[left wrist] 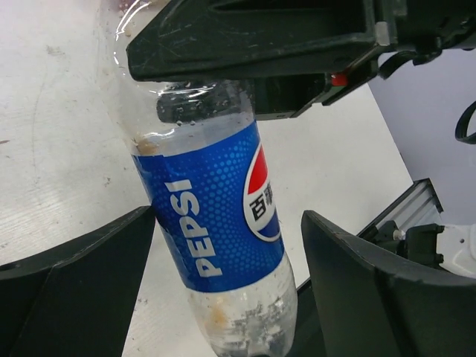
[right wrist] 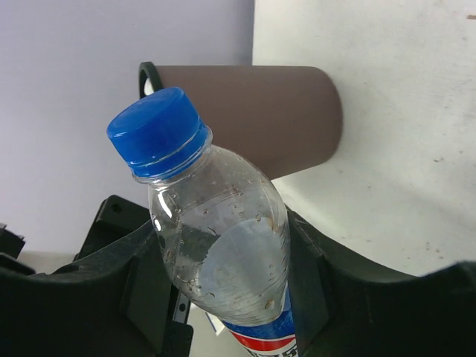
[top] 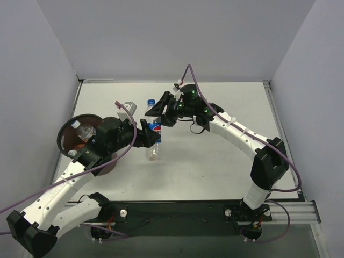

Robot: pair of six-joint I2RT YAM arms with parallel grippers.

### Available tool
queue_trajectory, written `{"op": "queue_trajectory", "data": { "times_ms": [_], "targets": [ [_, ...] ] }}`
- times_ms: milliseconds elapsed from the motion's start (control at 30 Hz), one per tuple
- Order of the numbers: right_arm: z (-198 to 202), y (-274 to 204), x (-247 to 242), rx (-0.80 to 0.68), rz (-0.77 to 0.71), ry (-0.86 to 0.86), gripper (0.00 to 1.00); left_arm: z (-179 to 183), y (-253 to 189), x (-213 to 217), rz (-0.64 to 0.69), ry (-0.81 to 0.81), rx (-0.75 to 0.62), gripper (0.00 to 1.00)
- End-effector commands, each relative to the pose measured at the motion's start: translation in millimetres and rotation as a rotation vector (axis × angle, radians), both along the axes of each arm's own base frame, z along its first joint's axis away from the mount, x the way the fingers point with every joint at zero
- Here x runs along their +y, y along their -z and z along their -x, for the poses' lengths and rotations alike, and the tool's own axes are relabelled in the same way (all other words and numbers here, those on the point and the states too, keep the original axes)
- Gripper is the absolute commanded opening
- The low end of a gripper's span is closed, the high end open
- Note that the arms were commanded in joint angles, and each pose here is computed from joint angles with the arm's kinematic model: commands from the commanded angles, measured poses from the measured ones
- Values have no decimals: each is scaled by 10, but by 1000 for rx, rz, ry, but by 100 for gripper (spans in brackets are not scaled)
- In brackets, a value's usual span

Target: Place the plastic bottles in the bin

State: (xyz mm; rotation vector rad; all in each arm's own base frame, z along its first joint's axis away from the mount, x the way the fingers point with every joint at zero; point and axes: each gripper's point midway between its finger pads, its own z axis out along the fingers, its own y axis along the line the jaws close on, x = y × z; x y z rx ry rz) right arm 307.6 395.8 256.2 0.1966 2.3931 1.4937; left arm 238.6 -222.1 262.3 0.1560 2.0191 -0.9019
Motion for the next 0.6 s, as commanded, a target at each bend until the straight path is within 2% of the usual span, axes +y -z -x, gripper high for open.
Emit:
{"op": "queue_trajectory", "data": {
  "times_ms": [0,200,333,400,433,467,500,533,567],
  "targets": [
    [157,-585,189,-58,-173,-57,16,-78,-237,-6,14,-4,-79,90],
    [288,-677,234,-61,-198,-94,16,-136,-287,137,-20,-75,-109,86],
    [381,-681,277,-63,-199,-118,16,-166,-339,170,-28,-96,-130,78],
    [422,-700,280,-67,-202,-129,16,-178,-332,173,-32,-98,-130,66],
    [432,-693,286,-67,-201,-135,18,-179,-349,185,-31,-103,-137,58],
    [447,-706,285,-81,-201,-143,22,-175,-352,188,-28,-104,-141,45],
    [456,-737,278,-90,-198,-148,29,-177,-370,195,-23,-107,-151,39],
    [442,-742,268,-100,-189,-145,48,-164,-403,209,-16,-110,-162,34],
    [440,-743,257,-136,-168,-153,56,-155,-408,213,-13,-111,-166,26]
  ]
}}
